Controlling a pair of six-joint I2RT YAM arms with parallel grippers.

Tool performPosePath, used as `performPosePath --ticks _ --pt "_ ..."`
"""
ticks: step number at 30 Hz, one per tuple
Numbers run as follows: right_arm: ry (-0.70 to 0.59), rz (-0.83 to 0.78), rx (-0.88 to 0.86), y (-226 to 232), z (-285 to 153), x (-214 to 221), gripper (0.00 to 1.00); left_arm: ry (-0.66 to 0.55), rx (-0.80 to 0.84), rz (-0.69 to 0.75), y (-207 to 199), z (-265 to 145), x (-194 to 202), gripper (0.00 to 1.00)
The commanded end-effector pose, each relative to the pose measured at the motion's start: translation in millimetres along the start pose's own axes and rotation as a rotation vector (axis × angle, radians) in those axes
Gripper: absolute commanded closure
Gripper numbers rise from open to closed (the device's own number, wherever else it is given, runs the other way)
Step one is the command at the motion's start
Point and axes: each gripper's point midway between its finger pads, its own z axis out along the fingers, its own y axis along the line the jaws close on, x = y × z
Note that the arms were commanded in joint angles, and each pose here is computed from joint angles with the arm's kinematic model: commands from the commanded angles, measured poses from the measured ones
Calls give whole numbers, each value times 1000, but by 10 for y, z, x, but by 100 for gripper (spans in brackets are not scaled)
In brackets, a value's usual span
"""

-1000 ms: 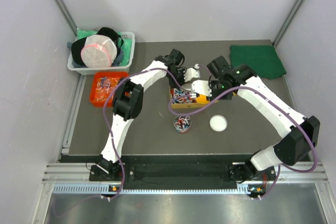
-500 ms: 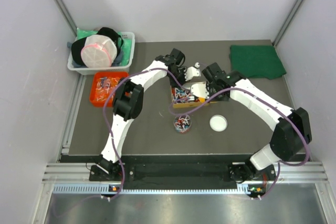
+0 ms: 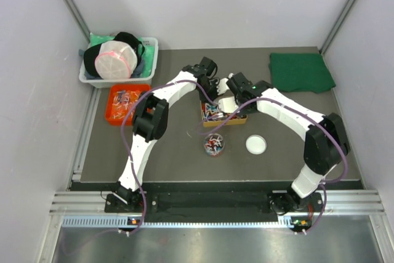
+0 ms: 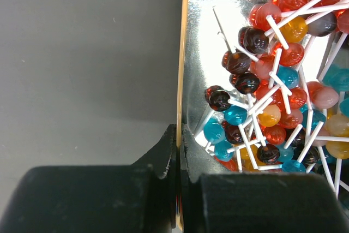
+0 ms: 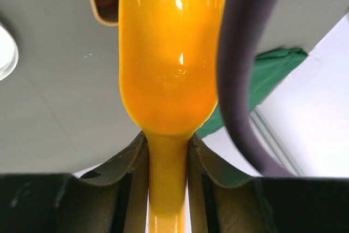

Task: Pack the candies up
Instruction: Scoop the fake candies from the storage box.

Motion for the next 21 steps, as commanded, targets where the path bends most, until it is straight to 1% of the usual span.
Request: performPosePath --ticks 1,3,4,8,12,15,16,19,21 --pt "33 -72 89 -302 -69 -133 100 -136 -82 42 139 -393 -503 100" --pt "38 -95 77 -288 -25 -184 100 -137 -81 31 132 -380 -507 100" --pt "19 -110 75 -268 -32 -257 100 -140 -85 31 146 -393 -516 100" --pt "-22 -114 53 -163 -2 -326 100 -137 -76 23 128 -360 -482 100" --pt "-72 -45 121 -237 -99 -325 100 -138 -63 16 112 -319 -449 100" --pt "-112 -3 117 -217 -133 -296 100 -148 -53 13 97 -316 -461 100" --pt "-105 -13 127 -217 -141 -266 100 -149 -52 13 91 -313 -466 100" --pt "-30 -67 127 -124 4 -168 100 -146 -58 16 103 -311 -474 100" --pt "2 -94 144 -152 19 -138 100 -141 -60 15 108 -318 -457 100"
